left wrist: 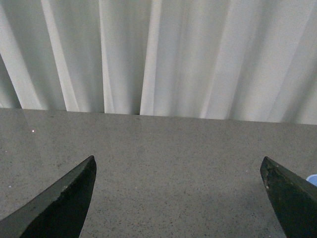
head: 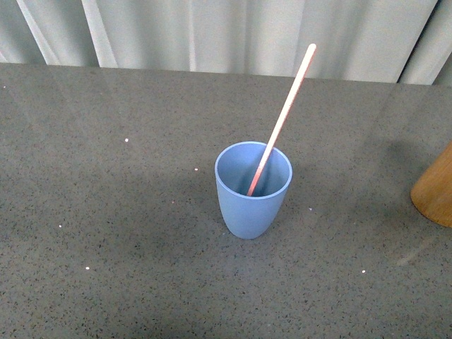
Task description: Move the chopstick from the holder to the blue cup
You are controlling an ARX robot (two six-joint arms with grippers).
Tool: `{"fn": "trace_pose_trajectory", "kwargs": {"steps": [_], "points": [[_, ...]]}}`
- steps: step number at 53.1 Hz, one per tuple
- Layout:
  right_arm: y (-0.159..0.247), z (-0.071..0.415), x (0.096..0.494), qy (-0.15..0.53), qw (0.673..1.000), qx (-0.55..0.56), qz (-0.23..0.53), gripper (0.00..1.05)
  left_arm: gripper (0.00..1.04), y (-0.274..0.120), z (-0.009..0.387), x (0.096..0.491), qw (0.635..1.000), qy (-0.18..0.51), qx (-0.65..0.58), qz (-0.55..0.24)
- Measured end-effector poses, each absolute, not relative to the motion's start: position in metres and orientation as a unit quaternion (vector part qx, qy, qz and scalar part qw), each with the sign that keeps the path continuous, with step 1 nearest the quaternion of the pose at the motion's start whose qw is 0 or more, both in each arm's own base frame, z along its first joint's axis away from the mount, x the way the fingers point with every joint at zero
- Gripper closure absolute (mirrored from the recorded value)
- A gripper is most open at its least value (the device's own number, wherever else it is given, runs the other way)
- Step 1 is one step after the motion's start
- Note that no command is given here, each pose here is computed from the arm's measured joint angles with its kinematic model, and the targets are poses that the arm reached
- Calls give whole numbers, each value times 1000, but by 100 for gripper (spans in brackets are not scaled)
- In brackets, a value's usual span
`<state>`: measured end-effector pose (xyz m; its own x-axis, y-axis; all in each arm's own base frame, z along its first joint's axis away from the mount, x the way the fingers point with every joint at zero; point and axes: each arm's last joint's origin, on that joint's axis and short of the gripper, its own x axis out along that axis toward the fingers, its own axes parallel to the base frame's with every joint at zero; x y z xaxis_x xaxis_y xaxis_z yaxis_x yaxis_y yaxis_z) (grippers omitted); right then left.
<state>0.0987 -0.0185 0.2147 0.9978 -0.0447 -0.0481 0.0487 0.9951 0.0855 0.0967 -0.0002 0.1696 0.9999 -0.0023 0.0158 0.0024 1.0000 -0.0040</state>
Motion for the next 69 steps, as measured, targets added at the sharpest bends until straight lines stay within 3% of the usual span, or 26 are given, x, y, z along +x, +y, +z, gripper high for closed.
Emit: {"fn": "trace_pose_trajectory", "kwargs": {"steps": [6,19,64,69], "points": [[-14,209,97,-3,1000,13,-4,45,7,0,170,97,1000,-8,-2,-1],[0,187,98,2,1000,2,-2,103,7,0,170,97,1000,-8,-2,0],[0,172,96,-10,1000,1,-1,104,7,0,170,97,1000,-8,-2,-1],[0,172,96,-10,1000,0,-2,90,7,0,170,97,1000,-8,-2,-1]]}}
